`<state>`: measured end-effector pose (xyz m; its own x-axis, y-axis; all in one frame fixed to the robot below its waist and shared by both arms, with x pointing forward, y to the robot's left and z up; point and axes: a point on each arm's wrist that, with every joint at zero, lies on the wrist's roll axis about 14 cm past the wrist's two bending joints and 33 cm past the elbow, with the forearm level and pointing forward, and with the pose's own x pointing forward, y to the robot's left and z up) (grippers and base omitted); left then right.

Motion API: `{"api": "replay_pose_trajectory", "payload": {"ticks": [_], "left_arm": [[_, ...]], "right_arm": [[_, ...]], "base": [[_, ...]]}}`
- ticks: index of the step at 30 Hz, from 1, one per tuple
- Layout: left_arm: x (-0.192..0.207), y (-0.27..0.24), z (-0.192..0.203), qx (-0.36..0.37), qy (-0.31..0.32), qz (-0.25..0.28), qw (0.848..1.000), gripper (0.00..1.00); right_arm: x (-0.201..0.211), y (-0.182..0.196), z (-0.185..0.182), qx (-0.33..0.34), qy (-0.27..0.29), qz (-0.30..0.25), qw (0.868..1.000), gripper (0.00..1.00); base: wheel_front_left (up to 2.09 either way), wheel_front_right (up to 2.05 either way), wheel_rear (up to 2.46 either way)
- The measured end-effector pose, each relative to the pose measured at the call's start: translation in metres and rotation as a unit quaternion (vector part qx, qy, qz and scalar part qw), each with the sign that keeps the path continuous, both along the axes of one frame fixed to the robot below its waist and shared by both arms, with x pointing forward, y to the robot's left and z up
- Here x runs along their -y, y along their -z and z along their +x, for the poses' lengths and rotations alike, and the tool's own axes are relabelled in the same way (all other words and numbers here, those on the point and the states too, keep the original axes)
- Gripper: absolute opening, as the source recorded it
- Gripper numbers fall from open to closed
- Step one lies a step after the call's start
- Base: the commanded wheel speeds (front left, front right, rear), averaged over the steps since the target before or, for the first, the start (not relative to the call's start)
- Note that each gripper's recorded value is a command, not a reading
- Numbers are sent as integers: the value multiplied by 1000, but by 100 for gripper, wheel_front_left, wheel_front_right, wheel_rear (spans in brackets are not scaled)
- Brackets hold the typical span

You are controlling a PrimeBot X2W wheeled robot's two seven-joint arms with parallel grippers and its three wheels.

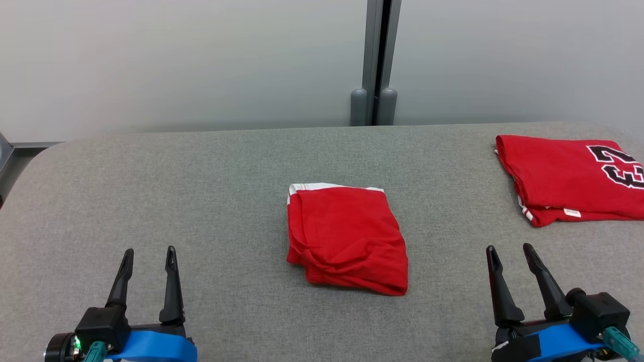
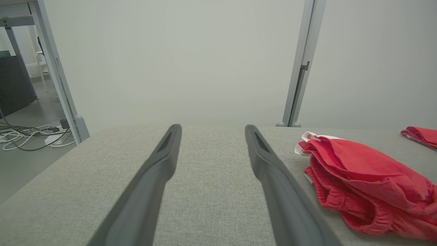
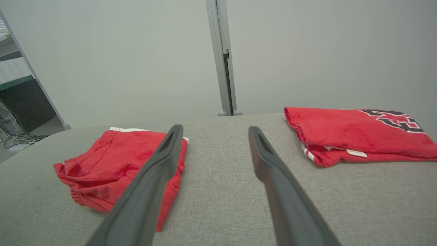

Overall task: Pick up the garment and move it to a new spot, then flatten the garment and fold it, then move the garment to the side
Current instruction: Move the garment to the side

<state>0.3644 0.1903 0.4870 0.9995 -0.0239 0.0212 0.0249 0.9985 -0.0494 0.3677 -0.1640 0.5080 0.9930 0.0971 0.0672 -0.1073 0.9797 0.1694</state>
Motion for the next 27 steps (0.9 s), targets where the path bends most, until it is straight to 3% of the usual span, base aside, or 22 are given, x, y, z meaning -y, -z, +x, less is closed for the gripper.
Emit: {"api": "replay_pose_trajectory", "payload": {"ticks": [7,17,20,27], "left_arm": [[-1,1,3,-1,-2,0,1000,100],[-5,2,14,-2,-9,-4,1000,100],[-10,5,15,-7,-17,-6,1000,100],[-21,11,16,-17,-37,-10,999,100]], "right_arm": [[-9,-2,8,4,-13,-5,1000,100],[-57,-48,75,61,-87,-37,994,100],[-71,-43,94,42,-105,-45,993,100],[-81,16,123,-60,-126,-55,989,100]], "base": [[0,0,0],[0,0,0],[0,0,0],[0,0,0]]}}
